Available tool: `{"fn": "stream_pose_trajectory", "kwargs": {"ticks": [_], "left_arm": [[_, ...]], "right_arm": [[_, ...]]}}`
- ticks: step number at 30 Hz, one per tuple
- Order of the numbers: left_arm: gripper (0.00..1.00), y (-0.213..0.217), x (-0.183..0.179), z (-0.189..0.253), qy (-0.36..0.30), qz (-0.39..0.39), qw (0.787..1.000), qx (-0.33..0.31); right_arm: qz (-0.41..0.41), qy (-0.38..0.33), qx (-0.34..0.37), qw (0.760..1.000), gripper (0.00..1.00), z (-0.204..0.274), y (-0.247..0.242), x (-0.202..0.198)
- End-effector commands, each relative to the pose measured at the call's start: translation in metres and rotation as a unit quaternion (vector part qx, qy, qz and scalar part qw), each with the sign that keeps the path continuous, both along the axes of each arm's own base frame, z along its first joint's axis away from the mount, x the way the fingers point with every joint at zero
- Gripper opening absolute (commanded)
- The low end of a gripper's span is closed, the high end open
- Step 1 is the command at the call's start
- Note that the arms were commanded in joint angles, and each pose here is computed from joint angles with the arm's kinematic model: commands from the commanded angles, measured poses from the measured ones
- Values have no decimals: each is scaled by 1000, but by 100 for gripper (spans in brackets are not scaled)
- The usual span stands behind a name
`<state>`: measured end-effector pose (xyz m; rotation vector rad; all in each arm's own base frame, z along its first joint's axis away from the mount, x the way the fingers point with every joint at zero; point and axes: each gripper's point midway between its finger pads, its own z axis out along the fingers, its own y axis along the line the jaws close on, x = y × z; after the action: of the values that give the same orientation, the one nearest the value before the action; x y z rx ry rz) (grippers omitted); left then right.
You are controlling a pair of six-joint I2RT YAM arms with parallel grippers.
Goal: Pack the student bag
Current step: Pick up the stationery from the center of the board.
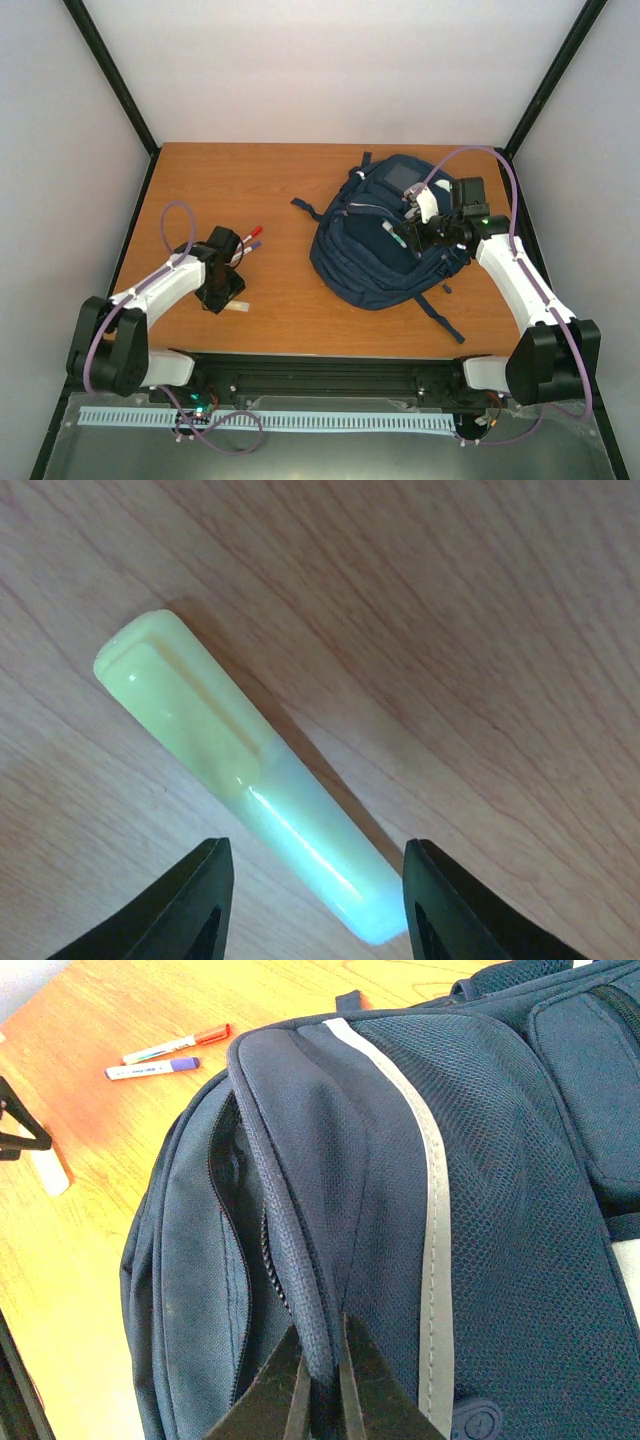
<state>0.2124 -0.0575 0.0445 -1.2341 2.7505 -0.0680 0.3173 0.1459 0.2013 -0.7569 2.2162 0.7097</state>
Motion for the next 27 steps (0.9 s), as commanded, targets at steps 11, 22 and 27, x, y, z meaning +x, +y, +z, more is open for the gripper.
{"fn": "stream_pose_trajectory", "kwargs": {"ticks": [11, 22, 27], "left_arm": [[37, 3, 15, -23, 32, 28, 999, 10], [13, -21, 26, 5, 3, -3, 999, -44], [1, -69, 63, 72, -110, -101, 984, -94]], "right_arm": [[15, -29, 27, 999, 3, 18, 3, 4], [16, -28, 29, 999, 3, 18, 2, 3], [20, -33, 36, 999, 3, 22, 4, 2]]}}
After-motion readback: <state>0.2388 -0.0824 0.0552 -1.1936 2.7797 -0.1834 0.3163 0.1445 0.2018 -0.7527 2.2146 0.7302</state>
